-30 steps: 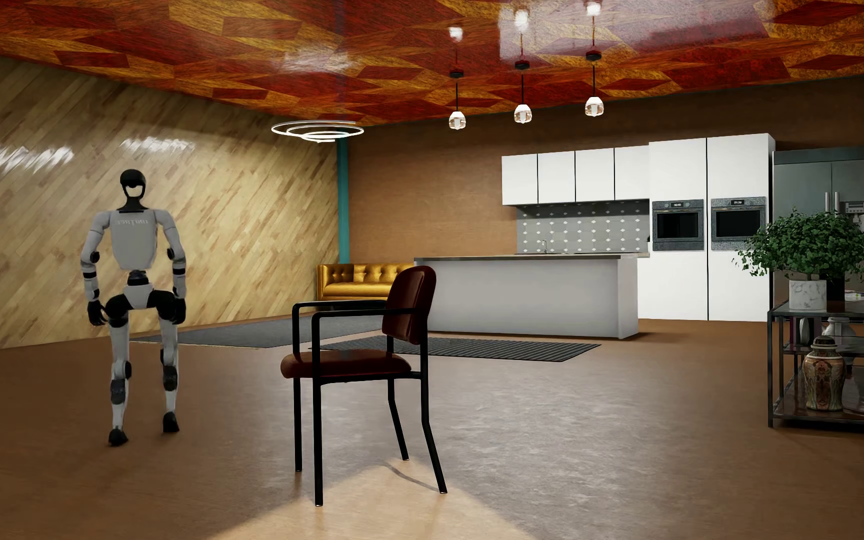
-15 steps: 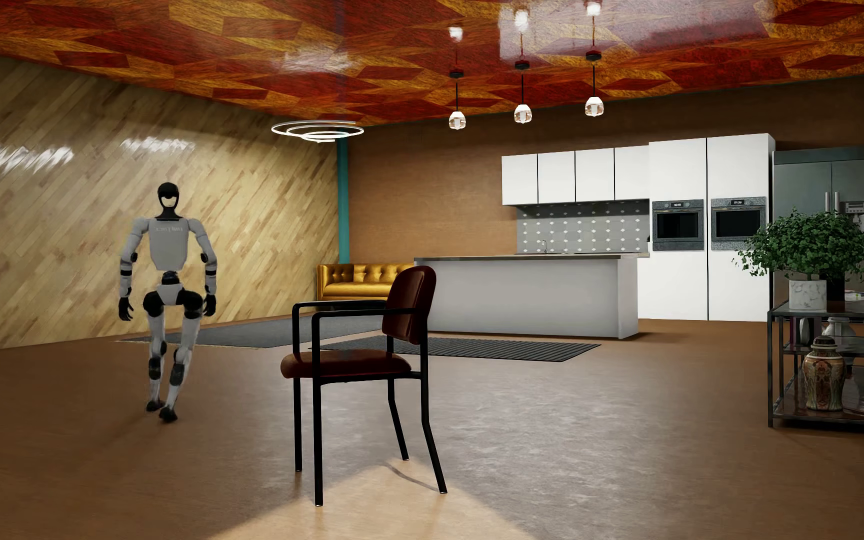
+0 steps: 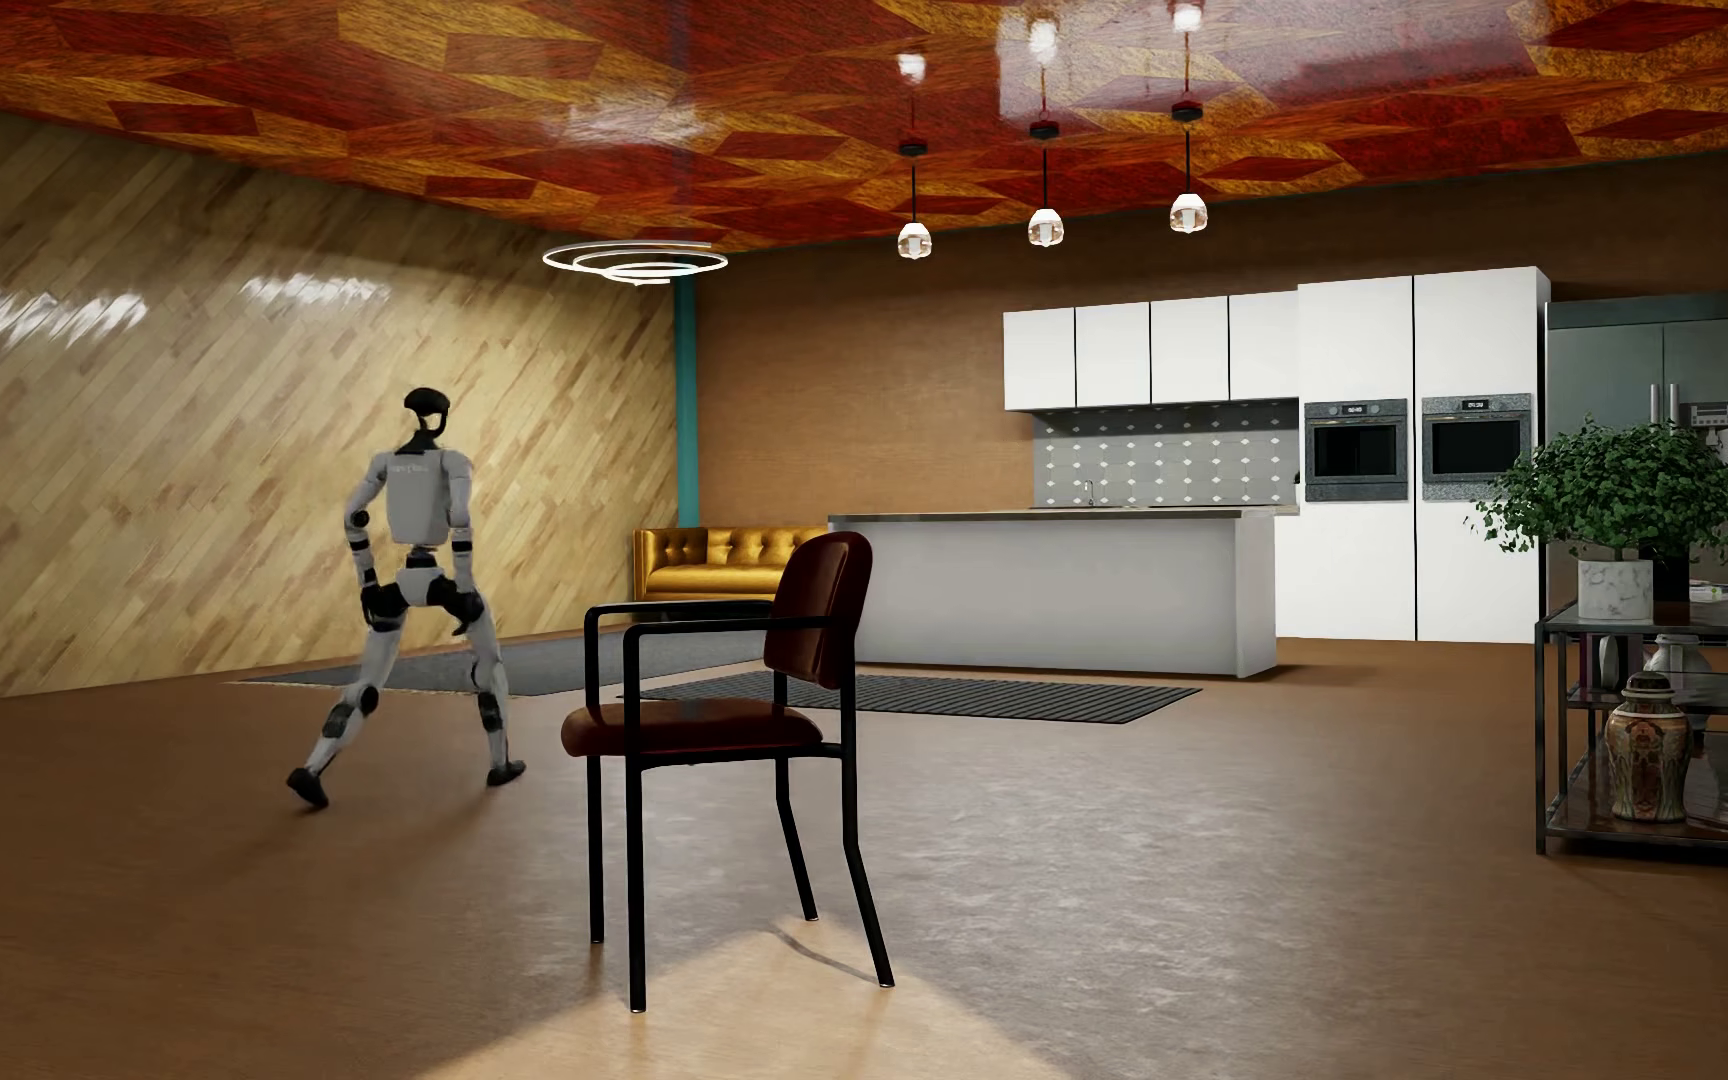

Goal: Go to the counter

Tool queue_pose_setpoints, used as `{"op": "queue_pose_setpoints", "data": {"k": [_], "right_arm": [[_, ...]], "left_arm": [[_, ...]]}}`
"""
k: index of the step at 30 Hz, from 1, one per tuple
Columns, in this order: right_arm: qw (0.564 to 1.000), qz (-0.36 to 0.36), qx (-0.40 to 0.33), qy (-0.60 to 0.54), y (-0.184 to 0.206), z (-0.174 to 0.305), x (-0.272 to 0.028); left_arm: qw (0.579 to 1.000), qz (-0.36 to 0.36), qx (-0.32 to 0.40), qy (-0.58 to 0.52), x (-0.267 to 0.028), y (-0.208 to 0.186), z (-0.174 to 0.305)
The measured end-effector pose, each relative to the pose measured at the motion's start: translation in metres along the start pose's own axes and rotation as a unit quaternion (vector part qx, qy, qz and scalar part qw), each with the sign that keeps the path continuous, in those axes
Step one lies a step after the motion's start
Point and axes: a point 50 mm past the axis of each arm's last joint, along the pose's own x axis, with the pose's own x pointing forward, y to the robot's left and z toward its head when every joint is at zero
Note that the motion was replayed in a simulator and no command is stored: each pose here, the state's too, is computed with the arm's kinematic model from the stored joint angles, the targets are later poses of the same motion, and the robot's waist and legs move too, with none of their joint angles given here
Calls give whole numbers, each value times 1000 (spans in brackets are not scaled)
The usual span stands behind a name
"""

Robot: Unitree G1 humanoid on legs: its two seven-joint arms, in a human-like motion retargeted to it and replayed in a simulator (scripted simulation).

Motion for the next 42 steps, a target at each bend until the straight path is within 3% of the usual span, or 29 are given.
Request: {"op": "queue_pose_setpoints", "data": {"k": [3,6,10,15,17,20,22,25,30,33,35,37,42], "right_arm": [[997,26,-20,67,16,-39,-8],[998,15,-23,53,7,-26,-3],[995,-44,-1,-88,-36,55,4],[953,-136,13,-269,-104,158,-25],[942,-152,24,-297,-114,170,-34],[962,-120,52,-239,-87,140,-15],[980,-80,17,-179,-62,114,0],[996,-34,-10,-87,-30,63,9],[1000,11,-9,12,7,-7,-1],[998,25,14,63,24,-34,-7],[996,44,-11,73,33,-40,-9],[999,20,-4,50,15,-22,-1],[990,-65,10,-122,-51,76,2]], "left_arm": [[1000,14,-17,12,2,6,-3],[999,-6,-12,50,1,-7,-20],[997,-32,-5,66,-4,-25,-30],[996,-33,-18,75,-11,-31,-41],[995,-33,-24,89,-14,-32,-49],[989,-39,-15,139,-18,-35,-69],[990,-37,-15,138,-12,-33,-63],[997,-27,-14,73,1,-24,-28],[996,30,-10,-80,13,21,56],[991,62,-42,-108,12,38,70],[995,48,-61,-65,12,23,46],[998,21,-53,-22,13,4,25],[997,-31,-18,70,-3,-28,-31]]}}
